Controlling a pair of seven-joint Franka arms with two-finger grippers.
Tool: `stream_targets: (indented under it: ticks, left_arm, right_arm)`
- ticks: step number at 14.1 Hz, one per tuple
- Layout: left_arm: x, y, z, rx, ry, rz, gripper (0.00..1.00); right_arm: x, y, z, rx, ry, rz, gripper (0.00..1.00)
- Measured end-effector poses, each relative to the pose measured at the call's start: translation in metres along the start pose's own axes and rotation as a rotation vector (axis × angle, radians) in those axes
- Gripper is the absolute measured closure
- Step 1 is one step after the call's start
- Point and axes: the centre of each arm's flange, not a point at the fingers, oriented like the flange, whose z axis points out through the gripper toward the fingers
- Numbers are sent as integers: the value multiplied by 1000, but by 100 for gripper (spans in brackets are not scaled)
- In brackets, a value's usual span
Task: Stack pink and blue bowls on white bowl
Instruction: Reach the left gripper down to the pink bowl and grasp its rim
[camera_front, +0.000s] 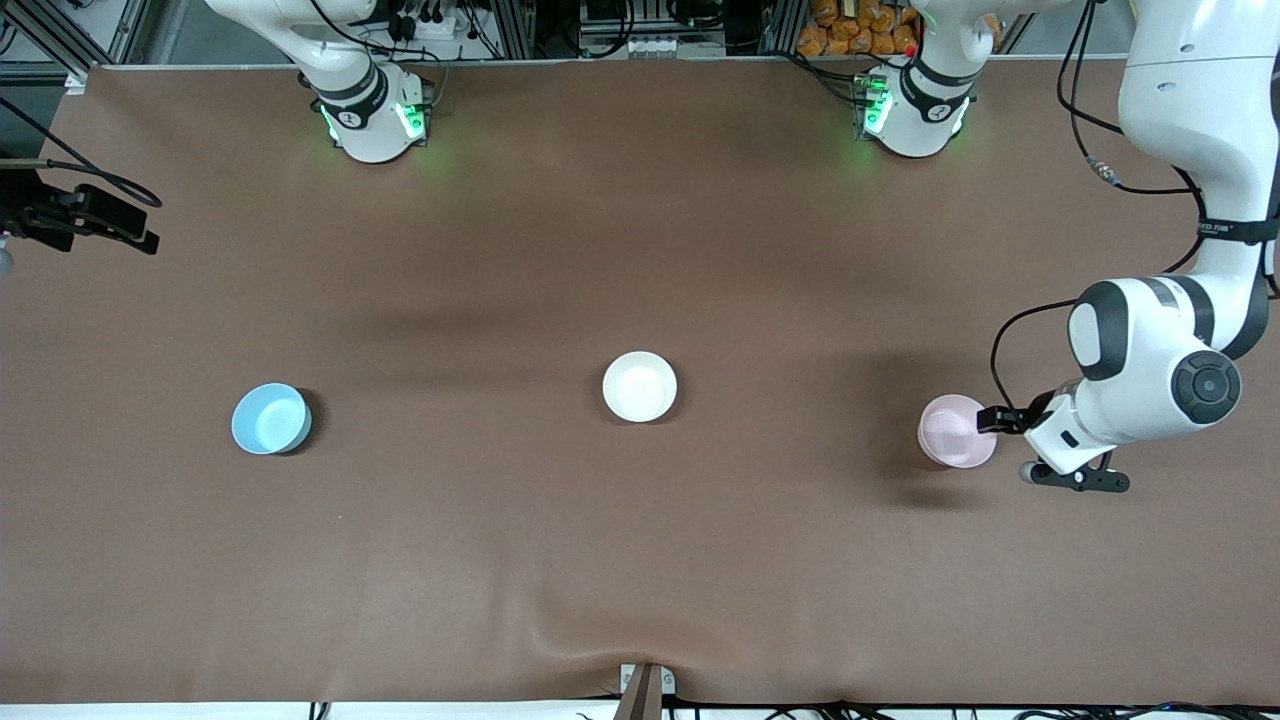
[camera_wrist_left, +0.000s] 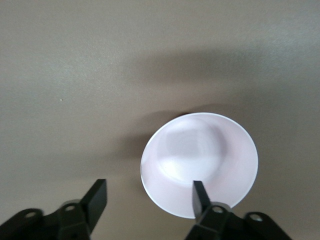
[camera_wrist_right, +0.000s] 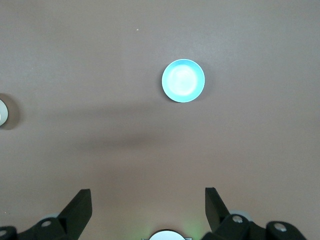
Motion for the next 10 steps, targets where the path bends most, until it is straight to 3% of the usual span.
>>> stream_targets:
  ticks: [3,6,7,8,10]
  left_arm:
    - [-3,0,22,3,16,0,30]
    - [-6,0,34,2,9,13,56]
    - [-7,-1,36,2,9,17,56]
    - [-7,-2,36,2,10,17,63]
    - [-7,-2,36,3,12,18,83]
  right_arm:
    - [0,4,0,1,2,7,0]
    - [1,6,-1,-1,9,11,0]
    - [2,7,-1,-9,16,11,0]
    - [3,7,-2,-15,26,12,0]
    - [5,8,-3,-20,41,13,0]
